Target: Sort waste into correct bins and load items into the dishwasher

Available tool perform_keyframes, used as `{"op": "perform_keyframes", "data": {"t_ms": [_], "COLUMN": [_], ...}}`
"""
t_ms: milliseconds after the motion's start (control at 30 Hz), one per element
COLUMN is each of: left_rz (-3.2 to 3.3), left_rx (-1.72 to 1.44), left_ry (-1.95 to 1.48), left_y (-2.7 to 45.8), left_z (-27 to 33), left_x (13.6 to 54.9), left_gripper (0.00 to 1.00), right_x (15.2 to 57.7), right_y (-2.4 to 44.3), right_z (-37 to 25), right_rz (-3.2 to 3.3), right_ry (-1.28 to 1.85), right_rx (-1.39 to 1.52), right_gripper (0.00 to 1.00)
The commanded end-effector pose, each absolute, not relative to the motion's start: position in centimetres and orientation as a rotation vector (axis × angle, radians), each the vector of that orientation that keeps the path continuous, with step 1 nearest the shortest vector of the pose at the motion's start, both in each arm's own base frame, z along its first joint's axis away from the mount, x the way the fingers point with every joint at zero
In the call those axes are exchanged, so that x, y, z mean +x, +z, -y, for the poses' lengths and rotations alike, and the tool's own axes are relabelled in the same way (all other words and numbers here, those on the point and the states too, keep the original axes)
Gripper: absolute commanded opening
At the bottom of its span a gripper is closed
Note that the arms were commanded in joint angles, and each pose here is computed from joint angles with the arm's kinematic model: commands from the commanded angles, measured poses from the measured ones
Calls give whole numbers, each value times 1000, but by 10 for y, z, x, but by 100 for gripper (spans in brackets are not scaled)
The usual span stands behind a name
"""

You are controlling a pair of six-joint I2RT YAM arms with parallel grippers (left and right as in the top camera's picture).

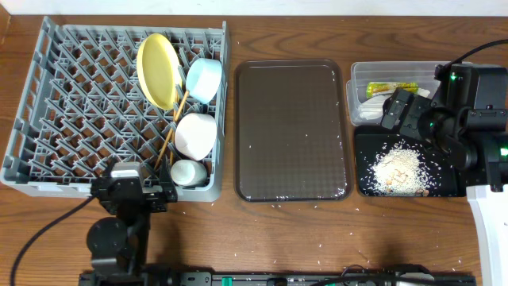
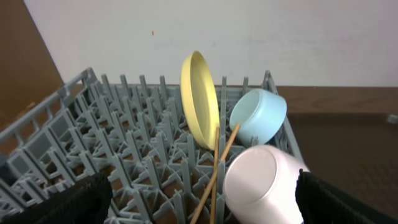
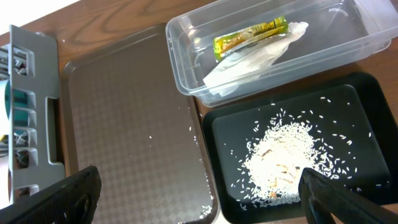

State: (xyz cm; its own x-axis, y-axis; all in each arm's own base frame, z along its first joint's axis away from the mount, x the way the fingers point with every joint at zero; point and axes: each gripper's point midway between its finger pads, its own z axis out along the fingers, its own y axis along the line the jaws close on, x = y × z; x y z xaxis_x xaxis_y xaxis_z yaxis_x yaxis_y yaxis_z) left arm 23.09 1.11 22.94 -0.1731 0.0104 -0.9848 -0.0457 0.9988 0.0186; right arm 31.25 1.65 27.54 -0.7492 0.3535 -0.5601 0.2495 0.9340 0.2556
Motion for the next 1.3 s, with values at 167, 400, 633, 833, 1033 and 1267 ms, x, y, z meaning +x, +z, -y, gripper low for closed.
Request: {"op": "perform_keyframes", "data": {"t_ms": [167,400,633,833,1033,1267], "left_rz": [-1674,-1680,-1727,-1721,-1725,-1725], "left_rx": [19,12,20,19,19,19], "left_ry": [64,70,77,76,76,76], "left_y": [190,166,144,139,138,138], "left_z": [-9,-12,-12,-12,-12,-12], "left_x": [236,240,242,243,243,243], "left_gripper": [95,95,95,95,95,95], "right_x": [313,313,313,313,313,313], "right_y": [278,278,278,278,278,278], "right_z": [-12,-12,-12,-12,-12,-12], "right_rz": [-2441,-2441,-2441,-2441,-2441,-2441], "right_ry": [211,211,211,211,211,211], "right_rx": [450,450,450,450,450,450], "right_gripper": [99,99,99,99,99,99]}}
